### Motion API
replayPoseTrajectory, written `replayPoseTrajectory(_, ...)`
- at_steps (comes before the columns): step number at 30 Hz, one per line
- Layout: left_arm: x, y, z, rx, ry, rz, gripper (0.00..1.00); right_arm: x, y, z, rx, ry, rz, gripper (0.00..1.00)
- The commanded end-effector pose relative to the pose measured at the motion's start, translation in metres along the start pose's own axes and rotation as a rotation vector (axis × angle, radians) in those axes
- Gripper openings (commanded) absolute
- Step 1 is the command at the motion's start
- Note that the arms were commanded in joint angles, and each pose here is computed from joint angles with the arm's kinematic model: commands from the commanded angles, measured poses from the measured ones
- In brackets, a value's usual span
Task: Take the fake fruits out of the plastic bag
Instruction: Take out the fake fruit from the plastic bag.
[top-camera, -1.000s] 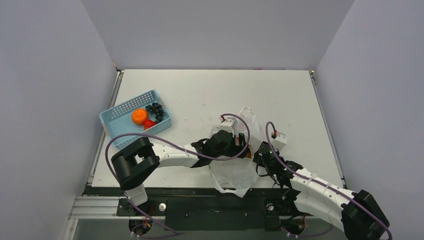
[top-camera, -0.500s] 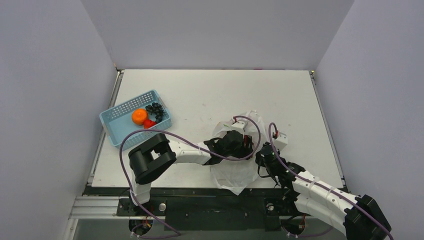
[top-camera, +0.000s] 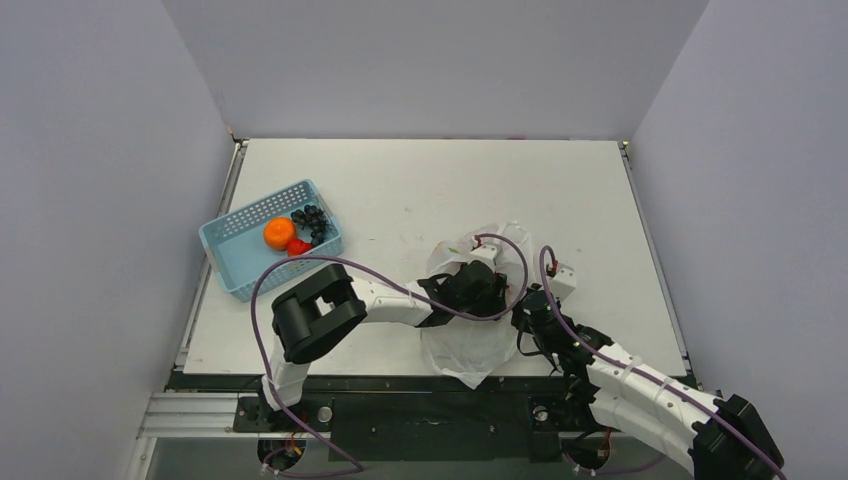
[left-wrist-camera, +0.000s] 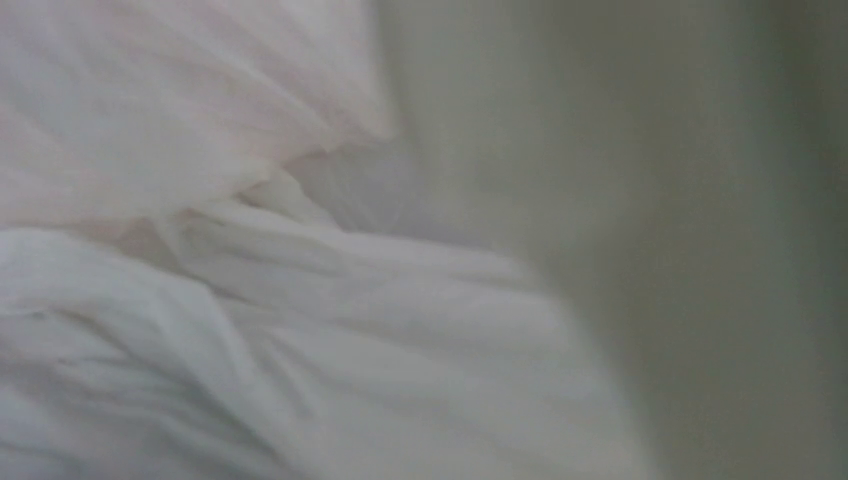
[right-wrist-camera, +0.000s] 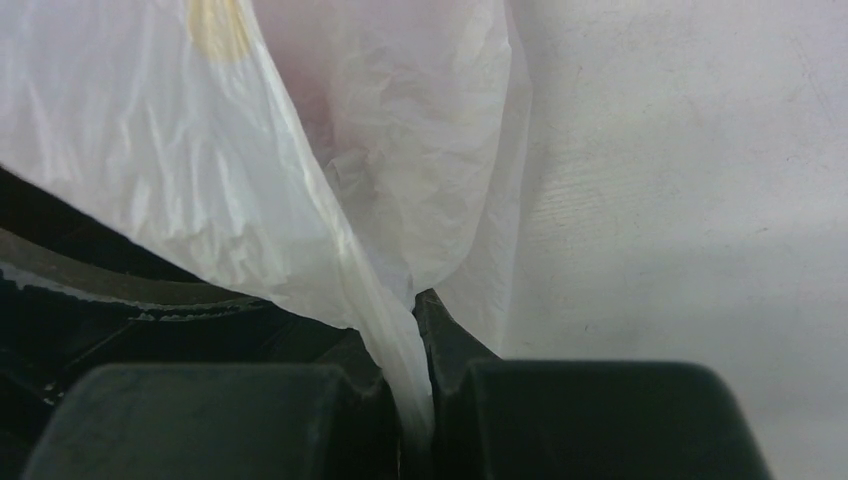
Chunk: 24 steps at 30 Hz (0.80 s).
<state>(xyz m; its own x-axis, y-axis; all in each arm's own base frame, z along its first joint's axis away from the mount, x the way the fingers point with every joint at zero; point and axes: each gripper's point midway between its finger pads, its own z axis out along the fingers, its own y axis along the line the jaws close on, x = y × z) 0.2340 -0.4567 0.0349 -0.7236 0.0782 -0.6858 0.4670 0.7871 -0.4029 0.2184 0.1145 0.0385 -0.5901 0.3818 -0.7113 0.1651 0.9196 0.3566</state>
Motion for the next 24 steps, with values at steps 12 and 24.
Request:
replayPoseTrajectory(12,-0.051,-0.022,-0.048,0.056,-0.118,0.020,0.35,-0.010,0.003,-0.001,-0.021,-0.057,0.005,0.00)
replayPoseTrajectory(24,-0.080,-0.017,-0.123,0.239,-0.231,-0.162,0.31,-0.014,0.007,-0.006,-0.039,-0.096,-0.004,0.00)
